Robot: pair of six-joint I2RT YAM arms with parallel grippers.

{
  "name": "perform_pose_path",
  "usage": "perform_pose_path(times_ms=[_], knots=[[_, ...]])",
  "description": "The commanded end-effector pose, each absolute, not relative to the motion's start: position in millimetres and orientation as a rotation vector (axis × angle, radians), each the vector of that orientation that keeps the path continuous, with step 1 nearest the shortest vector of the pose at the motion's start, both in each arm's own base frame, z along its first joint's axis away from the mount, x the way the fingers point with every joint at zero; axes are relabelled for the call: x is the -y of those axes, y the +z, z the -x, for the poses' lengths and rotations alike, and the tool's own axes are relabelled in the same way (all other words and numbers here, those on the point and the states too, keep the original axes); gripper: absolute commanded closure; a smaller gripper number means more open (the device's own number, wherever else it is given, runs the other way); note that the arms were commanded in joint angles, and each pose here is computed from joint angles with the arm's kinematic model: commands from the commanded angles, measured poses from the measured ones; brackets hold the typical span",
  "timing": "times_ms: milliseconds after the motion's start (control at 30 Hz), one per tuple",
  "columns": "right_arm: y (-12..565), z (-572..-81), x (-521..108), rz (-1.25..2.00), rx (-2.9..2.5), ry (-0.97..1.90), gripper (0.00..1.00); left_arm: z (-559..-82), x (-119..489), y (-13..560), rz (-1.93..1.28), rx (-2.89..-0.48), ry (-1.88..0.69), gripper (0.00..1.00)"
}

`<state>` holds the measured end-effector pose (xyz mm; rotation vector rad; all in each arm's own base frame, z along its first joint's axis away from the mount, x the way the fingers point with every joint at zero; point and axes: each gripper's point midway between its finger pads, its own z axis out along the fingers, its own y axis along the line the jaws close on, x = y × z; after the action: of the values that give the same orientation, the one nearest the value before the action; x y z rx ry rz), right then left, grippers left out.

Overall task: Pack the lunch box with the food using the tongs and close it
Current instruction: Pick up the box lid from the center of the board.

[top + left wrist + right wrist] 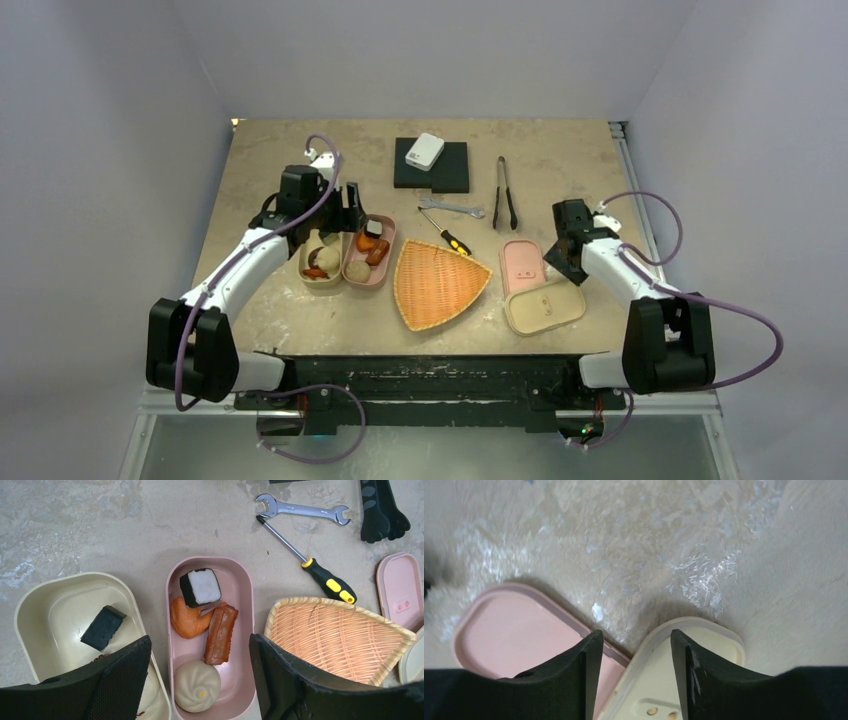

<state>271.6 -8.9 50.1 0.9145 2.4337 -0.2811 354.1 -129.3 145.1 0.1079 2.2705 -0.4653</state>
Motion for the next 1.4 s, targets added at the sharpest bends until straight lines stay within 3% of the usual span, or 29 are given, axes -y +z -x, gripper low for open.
perform_pose_path(times_ms=[0,433,667,967,1133,1367], knots=[[53.3,-276.1,12.2,-1.332,-2.219,-0.178,0.46,-356.5,132.5,170.3,-0.112,-2.194,-0.488,0.30],[55.6,-270.2,15.2,-1.351,-2.210,-0.194,0.48,-355.3,131.3,178.5,-0.113,-2.173,-0.484,0.30],[48.1,-269.0,8.9,-1.349,-2.222,-0.139,0.57,-354.5,131.5,180.4,-0.116,-2.166,-0.483,0.30],[34.9,-265.3,5.8,-1.338,-2.262,-0.139,0.59,-353.9,132.2,183.5,-0.119,-2.157,-0.487,0.30],[31.6,-274.6,-5.5,-1.267,-2.294,-0.043,0.97,-354.4,131.8,183.2,-0.118,-2.157,-0.484,0.30],[56.6,-283.4,-9.5,-1.240,-2.252,0.026,1.00,-354.1,131.7,184.6,-0.118,-2.153,-0.484,0.30]])
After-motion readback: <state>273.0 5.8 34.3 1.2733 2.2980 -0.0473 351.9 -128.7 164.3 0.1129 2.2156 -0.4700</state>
